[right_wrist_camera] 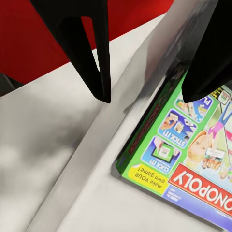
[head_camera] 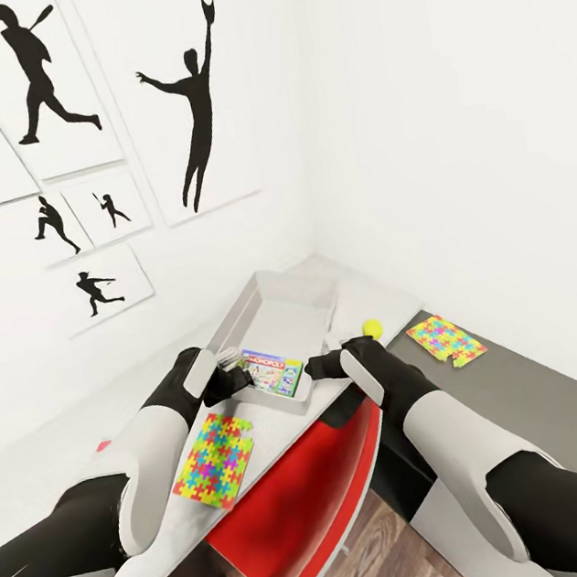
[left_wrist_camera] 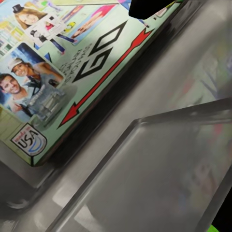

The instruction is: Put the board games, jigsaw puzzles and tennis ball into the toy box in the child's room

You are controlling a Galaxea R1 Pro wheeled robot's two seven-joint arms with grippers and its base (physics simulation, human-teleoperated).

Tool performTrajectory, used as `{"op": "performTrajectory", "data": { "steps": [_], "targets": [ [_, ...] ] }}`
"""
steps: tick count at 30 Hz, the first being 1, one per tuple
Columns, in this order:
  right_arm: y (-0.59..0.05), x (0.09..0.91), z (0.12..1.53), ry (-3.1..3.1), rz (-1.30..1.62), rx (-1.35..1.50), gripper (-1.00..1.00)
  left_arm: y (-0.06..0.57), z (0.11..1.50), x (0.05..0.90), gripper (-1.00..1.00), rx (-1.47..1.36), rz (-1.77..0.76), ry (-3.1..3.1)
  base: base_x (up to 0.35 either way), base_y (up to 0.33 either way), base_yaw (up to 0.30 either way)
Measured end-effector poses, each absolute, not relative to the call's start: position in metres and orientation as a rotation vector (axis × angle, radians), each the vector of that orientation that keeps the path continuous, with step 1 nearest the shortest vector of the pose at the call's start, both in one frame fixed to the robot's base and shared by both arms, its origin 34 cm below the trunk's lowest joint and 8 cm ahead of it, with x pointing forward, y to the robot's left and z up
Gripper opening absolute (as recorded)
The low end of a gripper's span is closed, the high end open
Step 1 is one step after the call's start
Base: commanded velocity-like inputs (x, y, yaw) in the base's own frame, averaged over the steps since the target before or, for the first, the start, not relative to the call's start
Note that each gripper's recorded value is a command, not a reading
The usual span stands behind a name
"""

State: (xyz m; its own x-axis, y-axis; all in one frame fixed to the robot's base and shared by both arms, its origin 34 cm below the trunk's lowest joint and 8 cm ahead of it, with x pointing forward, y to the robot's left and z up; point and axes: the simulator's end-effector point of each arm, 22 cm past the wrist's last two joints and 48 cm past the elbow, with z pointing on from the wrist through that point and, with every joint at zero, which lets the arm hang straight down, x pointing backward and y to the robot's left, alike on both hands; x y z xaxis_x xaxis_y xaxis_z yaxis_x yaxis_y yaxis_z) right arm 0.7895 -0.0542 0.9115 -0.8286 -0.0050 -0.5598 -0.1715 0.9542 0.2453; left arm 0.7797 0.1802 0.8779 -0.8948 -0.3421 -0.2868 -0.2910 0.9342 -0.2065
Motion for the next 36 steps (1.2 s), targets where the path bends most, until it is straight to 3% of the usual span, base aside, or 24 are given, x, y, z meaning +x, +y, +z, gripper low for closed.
{"op": "performTrajectory", "data": {
  "steps": [3,4,25,26,36],
  "targets": [
    [-0.0543,0.7895,0.9114,2.523,0.384,-0.124,-1.0,0.1802,0.8779,0.7796,-1.0,-0.465,-0.226,2.77,0.0,0.0,0.0],
    [-0.0543,0.7895,0.9114,2.524,0.384,-0.124,1.0,0.1801,0.8779,0.7796,-1.0,-0.465,-0.225,2.77,0.0,0.0,0.0],
    [-0.0531,0.7934,0.915,2.502,0.389,-0.119,1.0,0.1771,0.8769,0.7781,-1.0,-0.473,-0.243,2.775,0.0,0.0,0.0],
    [-0.0531,0.7934,0.915,2.502,0.389,-0.119,1.0,0.1772,0.8769,0.7781,1.0,-0.473,-0.243,2.775,0.0,0.0,0.0],
    [-0.0532,0.7934,0.9152,2.502,0.388,-0.12,1.0,0.1759,0.8778,0.779,1.0,-0.482,-0.254,2.769,0.0,0.0,0.0]
  ]
}}
